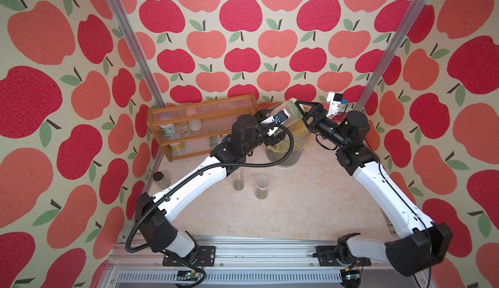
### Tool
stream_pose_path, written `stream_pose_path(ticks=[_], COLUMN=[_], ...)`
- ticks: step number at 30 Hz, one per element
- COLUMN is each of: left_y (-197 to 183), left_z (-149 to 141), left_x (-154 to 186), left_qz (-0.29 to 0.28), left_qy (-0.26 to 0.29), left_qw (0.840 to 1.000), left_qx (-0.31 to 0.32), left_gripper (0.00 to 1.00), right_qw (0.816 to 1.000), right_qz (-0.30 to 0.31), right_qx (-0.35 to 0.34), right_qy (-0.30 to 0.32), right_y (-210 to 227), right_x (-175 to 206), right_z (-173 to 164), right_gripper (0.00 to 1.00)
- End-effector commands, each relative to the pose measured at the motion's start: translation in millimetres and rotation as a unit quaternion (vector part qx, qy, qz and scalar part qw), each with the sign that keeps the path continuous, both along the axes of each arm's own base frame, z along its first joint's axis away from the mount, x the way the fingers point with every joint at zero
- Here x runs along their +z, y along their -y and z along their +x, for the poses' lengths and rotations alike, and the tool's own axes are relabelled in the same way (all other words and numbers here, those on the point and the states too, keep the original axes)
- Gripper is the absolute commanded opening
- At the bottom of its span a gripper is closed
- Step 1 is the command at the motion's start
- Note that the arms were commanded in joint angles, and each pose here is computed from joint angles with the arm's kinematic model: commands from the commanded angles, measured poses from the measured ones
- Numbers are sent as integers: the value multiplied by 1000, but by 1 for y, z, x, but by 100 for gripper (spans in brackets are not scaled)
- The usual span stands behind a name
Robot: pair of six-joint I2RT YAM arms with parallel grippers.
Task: Empty moldy mung beans from jars
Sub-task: Unscrew the lid from the jar.
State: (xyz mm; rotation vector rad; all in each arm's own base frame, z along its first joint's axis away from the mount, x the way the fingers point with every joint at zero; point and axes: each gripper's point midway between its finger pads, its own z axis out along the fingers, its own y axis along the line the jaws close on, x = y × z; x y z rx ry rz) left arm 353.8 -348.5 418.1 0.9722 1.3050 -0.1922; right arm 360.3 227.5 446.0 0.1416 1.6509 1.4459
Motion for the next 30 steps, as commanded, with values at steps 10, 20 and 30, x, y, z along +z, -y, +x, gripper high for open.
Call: stream_pose_path(ticks=[10, 20, 30], left_y=[-1, -3, -8], left_z=[-10, -9, -2], left_x=[37, 35, 39], left_qz=[-49, -47, -75], left_qy=[52, 55, 16], left_qw=[997, 997, 997], left_qx=[-7, 1, 12], left_gripper=[38, 38, 38], right_qw=[998, 997, 997], right_qz=[49, 66, 64], right_qx=[35, 48, 43], right_qy=[5, 1, 29], right_y=[-13, -17, -15], right_x=[4, 3, 10], right_z=[1, 3, -2], right_gripper=[99, 83, 63])
